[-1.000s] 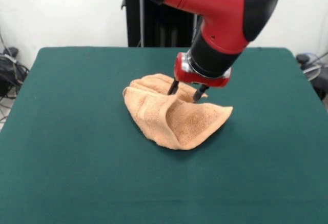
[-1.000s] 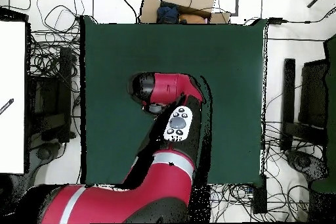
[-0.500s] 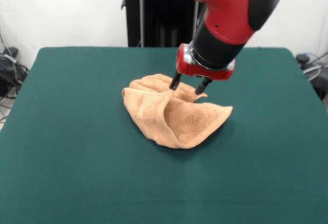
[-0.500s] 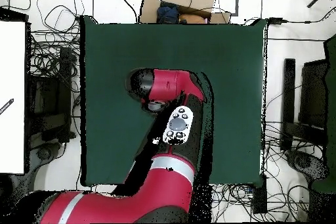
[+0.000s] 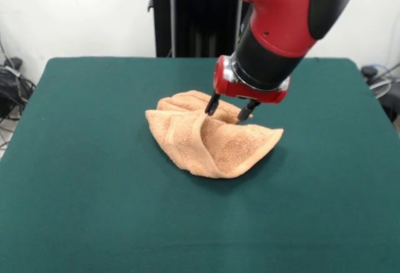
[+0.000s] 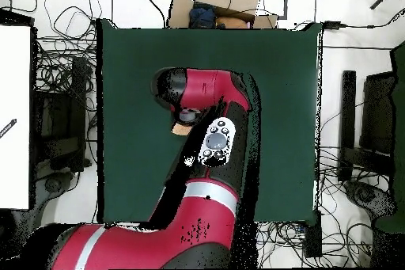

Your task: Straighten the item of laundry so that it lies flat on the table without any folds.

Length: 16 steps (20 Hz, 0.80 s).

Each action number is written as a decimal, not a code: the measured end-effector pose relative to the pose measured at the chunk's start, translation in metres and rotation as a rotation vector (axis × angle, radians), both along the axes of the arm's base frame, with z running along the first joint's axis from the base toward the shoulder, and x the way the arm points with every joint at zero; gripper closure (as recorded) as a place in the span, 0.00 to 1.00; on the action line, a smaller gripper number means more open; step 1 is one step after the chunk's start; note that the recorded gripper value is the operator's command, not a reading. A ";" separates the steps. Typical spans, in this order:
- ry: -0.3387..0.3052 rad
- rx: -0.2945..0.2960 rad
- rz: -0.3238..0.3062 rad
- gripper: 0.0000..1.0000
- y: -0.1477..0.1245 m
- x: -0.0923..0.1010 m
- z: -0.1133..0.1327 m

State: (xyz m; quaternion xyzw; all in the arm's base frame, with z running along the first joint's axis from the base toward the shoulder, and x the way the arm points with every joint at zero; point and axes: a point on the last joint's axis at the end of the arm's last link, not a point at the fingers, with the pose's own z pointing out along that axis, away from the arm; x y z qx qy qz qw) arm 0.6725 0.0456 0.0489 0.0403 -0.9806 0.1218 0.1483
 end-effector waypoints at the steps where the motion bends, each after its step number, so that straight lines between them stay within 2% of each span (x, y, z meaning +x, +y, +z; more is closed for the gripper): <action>1: 0.002 -0.001 -0.003 0.00 -0.002 0.004 0.001; 8: 0.010 -0.005 -0.020 0.00 -0.014 0.026 0.004; 16: 0.003 -0.008 -0.014 0.00 -0.013 0.036 0.003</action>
